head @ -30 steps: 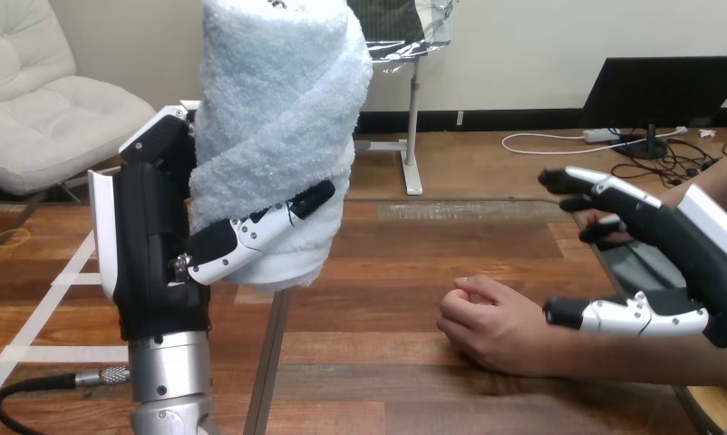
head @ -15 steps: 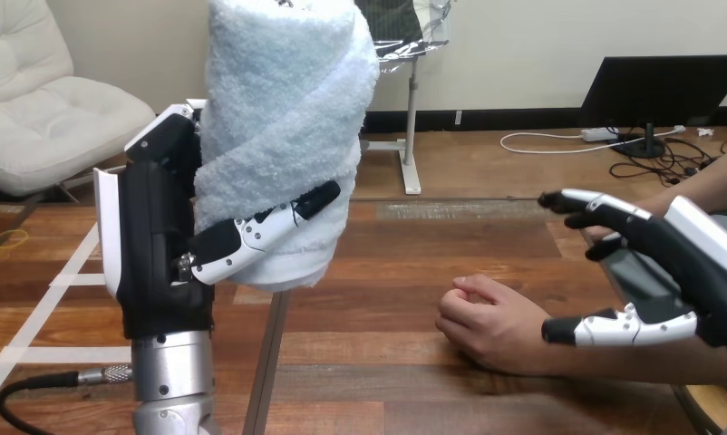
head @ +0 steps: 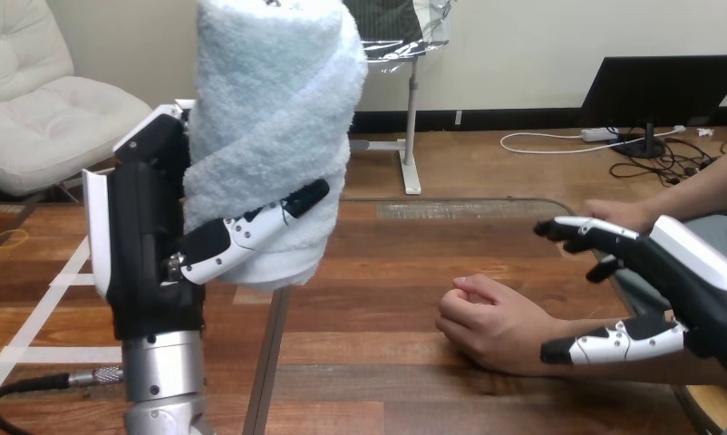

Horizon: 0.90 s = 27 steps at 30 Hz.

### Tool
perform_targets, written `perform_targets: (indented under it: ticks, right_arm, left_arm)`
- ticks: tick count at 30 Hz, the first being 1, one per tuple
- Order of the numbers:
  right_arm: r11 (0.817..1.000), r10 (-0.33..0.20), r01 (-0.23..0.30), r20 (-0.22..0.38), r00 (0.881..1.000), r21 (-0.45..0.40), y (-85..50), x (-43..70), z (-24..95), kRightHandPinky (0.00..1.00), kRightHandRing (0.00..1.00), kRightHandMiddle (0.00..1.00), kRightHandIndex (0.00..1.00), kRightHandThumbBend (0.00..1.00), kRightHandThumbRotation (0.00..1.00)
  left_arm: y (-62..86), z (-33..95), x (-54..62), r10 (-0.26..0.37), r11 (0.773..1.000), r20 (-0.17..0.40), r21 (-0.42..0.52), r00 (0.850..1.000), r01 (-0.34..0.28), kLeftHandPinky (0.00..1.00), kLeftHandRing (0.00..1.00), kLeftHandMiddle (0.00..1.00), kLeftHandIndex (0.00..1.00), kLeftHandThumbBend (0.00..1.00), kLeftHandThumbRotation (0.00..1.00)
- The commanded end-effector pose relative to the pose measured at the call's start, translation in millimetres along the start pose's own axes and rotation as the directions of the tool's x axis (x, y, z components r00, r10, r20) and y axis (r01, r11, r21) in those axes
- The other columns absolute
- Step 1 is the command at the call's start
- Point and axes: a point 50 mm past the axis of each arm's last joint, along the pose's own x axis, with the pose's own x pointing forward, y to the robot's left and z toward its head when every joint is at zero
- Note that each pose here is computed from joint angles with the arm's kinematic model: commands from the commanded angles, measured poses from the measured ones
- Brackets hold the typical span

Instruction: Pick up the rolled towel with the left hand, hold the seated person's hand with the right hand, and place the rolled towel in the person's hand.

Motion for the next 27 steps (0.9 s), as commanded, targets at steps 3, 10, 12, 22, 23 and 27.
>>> perform_targets:
  ticks: [3,10,12,22,23,27]
  right_arm:
    - [0.998,-0.019,0.022,0.034,0.999,-0.066,-15.6,12.5,5.0,0.7,0.85,0.88,0.87,0.95,0.38]
    - [0.996,0.027,-0.026,0.011,1.0,-0.086,-12.0,16.4,-5.1,0.72,0.86,0.88,0.87,0.96,0.41]
    - [0.995,0.034,-0.033,0.008,0.999,-0.093,-11.3,17.2,-7.0,0.73,0.86,0.87,0.87,0.97,0.42]
    - [0.984,0.089,-0.094,-0.043,0.995,-0.15,-5.8,22.7,-19.6,0.78,0.86,0.86,0.86,1.0,0.42]
    - [0.983,0.091,-0.097,-0.047,0.995,-0.154,-5.4,23.2,-20.3,0.79,0.86,0.86,0.86,1.0,0.42]
    - [0.98,0.102,-0.111,-0.063,0.993,-0.164,-3.3,24.9,-23.0,0.79,0.85,0.86,0.86,1.0,0.41]
  left_arm:
    - [-3.6,12.2,11.4,0.006,0.999,0.079,-0.032,0.997,-0.004,0.19,0.24,0.3,0.37,0.5,0.0]
    - [-3.4,11.2,11.6,0.005,0.999,0.075,-0.032,0.997,-0.002,0.19,0.24,0.3,0.37,0.5,0.0]
    - [-3.2,10.8,11.7,0.004,1.0,0.077,-0.029,0.997,-0.001,0.19,0.24,0.3,0.37,0.5,0.0]
    - [-3.0,10.0,12.2,0.005,0.999,0.068,-0.045,0.998,-0.002,0.19,0.24,0.3,0.37,0.5,0.0]
    - [-3.0,10.0,12.2,0.005,0.999,0.068,-0.046,0.998,-0.002,0.19,0.24,0.3,0.37,0.5,0.0]
    - [-2.5,9.6,12.4,0.007,0.999,0.067,-0.044,0.998,-0.004,0.19,0.24,0.3,0.37,0.5,0.0]
